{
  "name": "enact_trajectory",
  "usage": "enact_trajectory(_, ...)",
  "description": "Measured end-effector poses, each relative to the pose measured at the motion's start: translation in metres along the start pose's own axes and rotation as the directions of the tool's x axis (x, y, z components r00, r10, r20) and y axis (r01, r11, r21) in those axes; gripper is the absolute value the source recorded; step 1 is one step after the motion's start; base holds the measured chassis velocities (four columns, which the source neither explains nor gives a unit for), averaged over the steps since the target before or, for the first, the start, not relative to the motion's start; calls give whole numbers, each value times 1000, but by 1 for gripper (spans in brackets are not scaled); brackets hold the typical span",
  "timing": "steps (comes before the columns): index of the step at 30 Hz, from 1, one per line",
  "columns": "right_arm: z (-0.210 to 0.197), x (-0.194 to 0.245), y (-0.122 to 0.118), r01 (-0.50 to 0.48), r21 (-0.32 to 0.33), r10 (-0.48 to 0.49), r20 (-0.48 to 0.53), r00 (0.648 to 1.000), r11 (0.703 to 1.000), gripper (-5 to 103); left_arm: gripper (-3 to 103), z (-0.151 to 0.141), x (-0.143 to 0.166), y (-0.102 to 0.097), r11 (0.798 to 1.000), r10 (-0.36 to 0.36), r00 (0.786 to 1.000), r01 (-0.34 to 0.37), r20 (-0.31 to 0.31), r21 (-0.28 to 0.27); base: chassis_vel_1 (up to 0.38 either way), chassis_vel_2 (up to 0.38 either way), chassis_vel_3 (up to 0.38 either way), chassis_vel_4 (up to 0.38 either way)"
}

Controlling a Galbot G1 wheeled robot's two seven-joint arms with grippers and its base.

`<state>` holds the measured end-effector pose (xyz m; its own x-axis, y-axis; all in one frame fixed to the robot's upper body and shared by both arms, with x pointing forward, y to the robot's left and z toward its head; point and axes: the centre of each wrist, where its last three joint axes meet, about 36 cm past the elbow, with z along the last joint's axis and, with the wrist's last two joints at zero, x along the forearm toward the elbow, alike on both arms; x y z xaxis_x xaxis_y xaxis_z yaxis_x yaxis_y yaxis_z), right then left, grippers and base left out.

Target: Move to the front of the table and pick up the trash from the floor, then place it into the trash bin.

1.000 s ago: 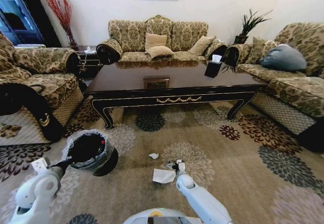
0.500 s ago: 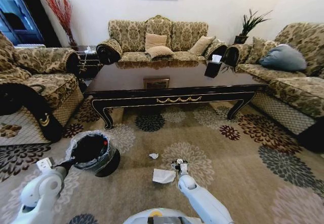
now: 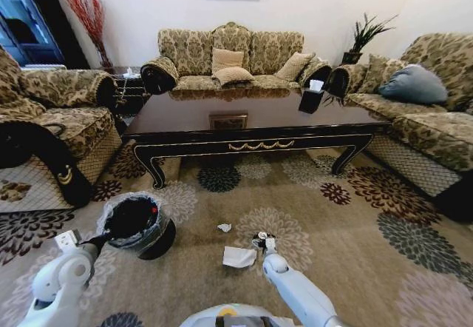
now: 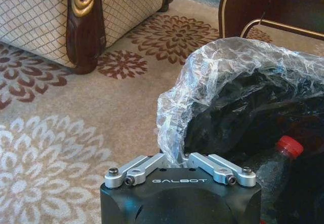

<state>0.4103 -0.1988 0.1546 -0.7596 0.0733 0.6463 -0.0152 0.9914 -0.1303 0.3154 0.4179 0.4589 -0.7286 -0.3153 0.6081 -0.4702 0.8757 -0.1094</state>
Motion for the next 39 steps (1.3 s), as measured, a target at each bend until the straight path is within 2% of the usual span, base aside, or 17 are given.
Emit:
enact_trajectory(1,0,0,0,2,-1,-2,1,1000,1000,89,2,0,-1,-1,1000,1,1000,-1,-1,-1,0,0,0,0)
enact_trajectory(2,0,0,0,2,-1,-2,2,1000,1000,89,2,1,-1,-1,1000,2,1000,-2,-2,-1,0,0,0,0)
enact_trajectory(5,0,0,-1,0,0,0,3,1000,1000,73,2,2,-2,-4,1000,6,1000,-6,-6,-3,0,0,0,0)
enact_trajectory(10,1,1,-4,-3,3,3,3,1000,1000,66,2,4,-3,-5,1000,7,1000,-7,-9,-4,0,0,0,0)
enact_trajectory(15,-1,4,-6,1,4,-1,15,1000,1000,66,2,8,-3,-8,1000,10,1000,-10,-17,-8,0,0,0,0)
enact_trajectory(18,-8,10,-5,27,-2,-27,53,998,1000,66,2,12,-2,-13,1000,19,1000,-19,-23,-14,0,0,0,0)
enact_trajectory(20,-25,20,-1,85,-10,-83,127,988,996,66,2,19,1,-24,999,38,999,-39,-29,-24,0,0,0,0)
enact_trajectory(22,-27,21,-1,93,-10,-90,137,987,996,66,2,19,1,-26,999,41,999,-41,-29,-25,0,0,0,0)
enact_trajectory(26,-70,44,7,257,-6,-241,323,915,966,66,2,32,5,-46,996,77,996,-79,-44,-41,0,0,0,0)
enact_trajectory(27,-70,44,7,257,-6,-241,323,915,966,66,2,32,5,-46,996,77,996,-79,-44,-41,0,0,0,0)
enact_trajectory(29,-88,55,13,341,0,-312,405,859,940,66,2,35,8,-52,995,90,995,-93,-48,-45,0,0,0,0)
enact_trajectory(31,-104,66,20,457,47,-418,496,761,888,66,2,39,12,-60,992,114,992,-116,-55,-46,0,0,0,0)
enact_trajectory(32,-104,66,20,457,47,-418,496,761,888,66,2,39,12,-60,992,114,992,-116,-55,-46,0,0,0,0)
enact_trajectory(34,-116,74,28,551,119,-516,553,654,826,66,2,43,15,-65,990,126,990,-129,-62,-47,0,0,0,0)
enact_trajectory(37,-130,82,46,665,258,-659,591,465,701,66,2,52,18,-74,988,146,986,-150,-78,-43,0,0,0,0)
enact_trajectory(38,-130,82,46,665,258,-659,591,465,701,66,2,52,18,-74,988,146,986,-150,-78,-43,0,0,0,0)
enact_trajectory(39,-133,84,53,689,293,-688,600,408,663,66,2,53,19,-76,987,151,985,-155,-81,-43,0,0,0,0)
